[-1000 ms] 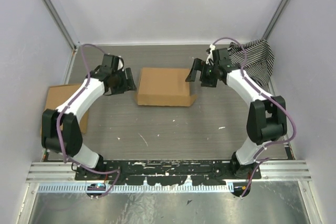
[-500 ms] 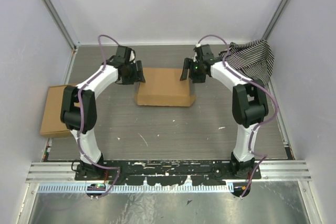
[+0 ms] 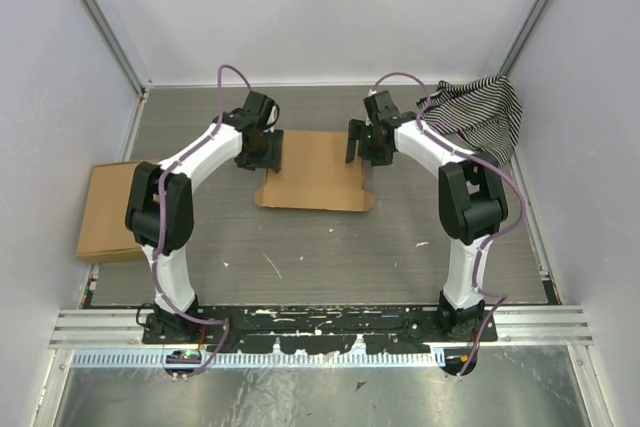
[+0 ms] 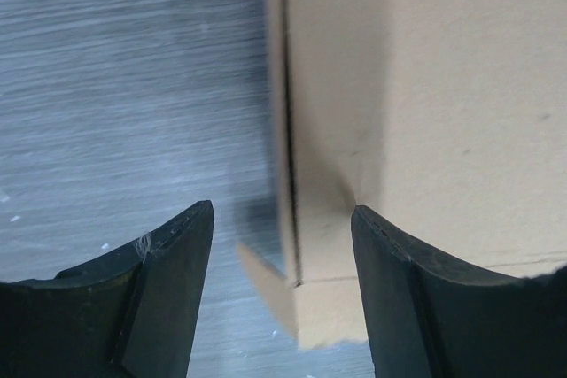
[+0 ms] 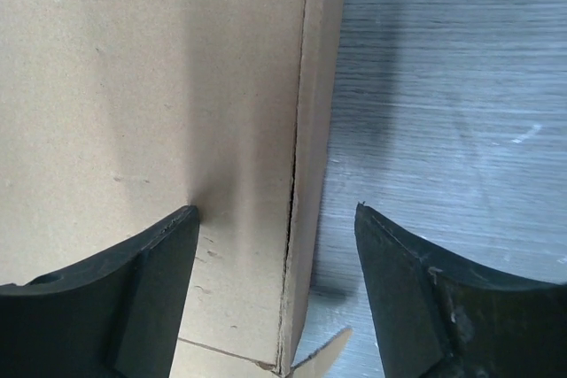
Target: Fold the paper box
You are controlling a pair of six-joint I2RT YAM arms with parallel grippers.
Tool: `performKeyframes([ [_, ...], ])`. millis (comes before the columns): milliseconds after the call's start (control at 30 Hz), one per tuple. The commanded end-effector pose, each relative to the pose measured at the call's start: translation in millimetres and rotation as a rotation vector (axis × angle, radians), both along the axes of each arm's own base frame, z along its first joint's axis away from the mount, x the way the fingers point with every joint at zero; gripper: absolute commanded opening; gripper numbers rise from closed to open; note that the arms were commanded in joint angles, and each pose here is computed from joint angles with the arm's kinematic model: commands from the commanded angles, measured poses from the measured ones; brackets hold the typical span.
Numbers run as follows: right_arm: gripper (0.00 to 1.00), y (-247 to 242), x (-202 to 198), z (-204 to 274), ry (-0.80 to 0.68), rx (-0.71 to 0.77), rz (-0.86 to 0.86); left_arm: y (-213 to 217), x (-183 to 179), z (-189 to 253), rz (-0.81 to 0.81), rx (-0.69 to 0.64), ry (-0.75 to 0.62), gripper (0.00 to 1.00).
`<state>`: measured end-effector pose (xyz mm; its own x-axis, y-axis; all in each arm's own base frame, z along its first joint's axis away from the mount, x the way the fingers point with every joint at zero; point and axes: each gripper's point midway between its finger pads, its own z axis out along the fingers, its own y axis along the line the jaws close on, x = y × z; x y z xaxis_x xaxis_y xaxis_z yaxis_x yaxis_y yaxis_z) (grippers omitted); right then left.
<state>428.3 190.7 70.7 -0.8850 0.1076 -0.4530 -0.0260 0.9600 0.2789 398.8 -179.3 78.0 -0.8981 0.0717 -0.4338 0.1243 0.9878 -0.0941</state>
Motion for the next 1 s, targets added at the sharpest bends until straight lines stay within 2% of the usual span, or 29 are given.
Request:
performKeyframes([
  [0, 0.77, -27.9, 15.1, 62.4, -0.201, -0.086, -0.076, 30.0, 2.3, 55.8, 0.052, 0.070, -0.164, 0.71],
  [67, 0.78, -32.2, 17.5, 88.9, -0.275, -0.068, -0.119, 31.1, -2.5, 83.4, 0.071, 0.025, -0.239, 0.73],
  [100, 0.74, -33.0, 16.4, 104.4, -0.318, -0.044, -0.141, 30.7, -7.0, 97.2, 0.078, -0.009, -0.277, 0.73],
  [133, 0.65, -32.4, 13.9, 119.2, -0.355, -0.008, -0.163, 28.8, -12.8, 105.7, 0.081, -0.048, -0.304, 0.74],
  [200, 0.58, -28.3, -3.8, 144.2, -0.396, 0.103, -0.190, 26.2, -29.4, 121.0, 0.115, -0.155, -0.374, 0.75],
  [267, 0.51, -18.2, -31.8, 149.9, -0.412, 0.224, -0.158, 37.9, -45.4, 118.0, 0.287, -0.229, -0.392, 0.73],
  [333, 0.47, -6.0, -66.5, 123.2, -0.384, 0.340, -0.088, 45.7, -64.4, 117.5, 0.363, -0.289, -0.416, 0.70],
  [367, 0.50, 1.6, -79.7, 115.4, -0.394, 0.400, -0.037, 48.8, -74.0, 114.8, 0.392, -0.311, -0.413, 0.68],
  [400, 0.61, 8.7, -87.1, 118.0, -0.431, 0.463, 0.001, 50.5, -82.4, 111.6, 0.405, -0.326, -0.410, 0.67],
  [467, 0.90, 8.0, -99.7, 108.6, -0.414, 0.507, -0.019, 53.2, -95.1, 110.0, 0.416, -0.350, -0.420, 0.64],
  [500, 0.96, 8.0, -102.2, 106.8, -0.405, 0.507, -0.020, 55.0, -100.4, 108.8, 0.415, -0.353, -0.421, 0.62],
  [533, 0.96, 9.7, -105.3, 106.5, -0.399, 0.508, -0.004, 57.0, -104.9, 108.2, 0.408, -0.350, -0.424, 0.62],
  [600, 0.84, 5.6, -108.1, 103.7, -0.400, 0.440, -0.021, 58.5, -110.3, 107.3, 0.361, -0.336, -0.437, 0.61],
  [633, 0.85, 1.7, -109.7, 101.2, -0.403, 0.383, -0.038, 54.8, -112.1, 107.9, 0.312, -0.341, -0.445, 0.62],
  [700, 0.93, 3.3, -118.6, 94.5, -0.412, 0.298, -0.033, 44.8, -112.7, 104.6, 0.251, -0.373, -0.447, 0.62],
  [767, 0.97, 3.0, -123.2, 83.9, -0.410, 0.230, -0.029, 40.2, -107.0, 94.4, 0.246, -0.385, -0.449, 0.66],
  [967, 0.91, 3.9, -122.1, 35.3, -0.314, 0.073, 0.001, 37.6, -95.3, 47.4, 0.237, -0.241, -0.274, 0.68],
])
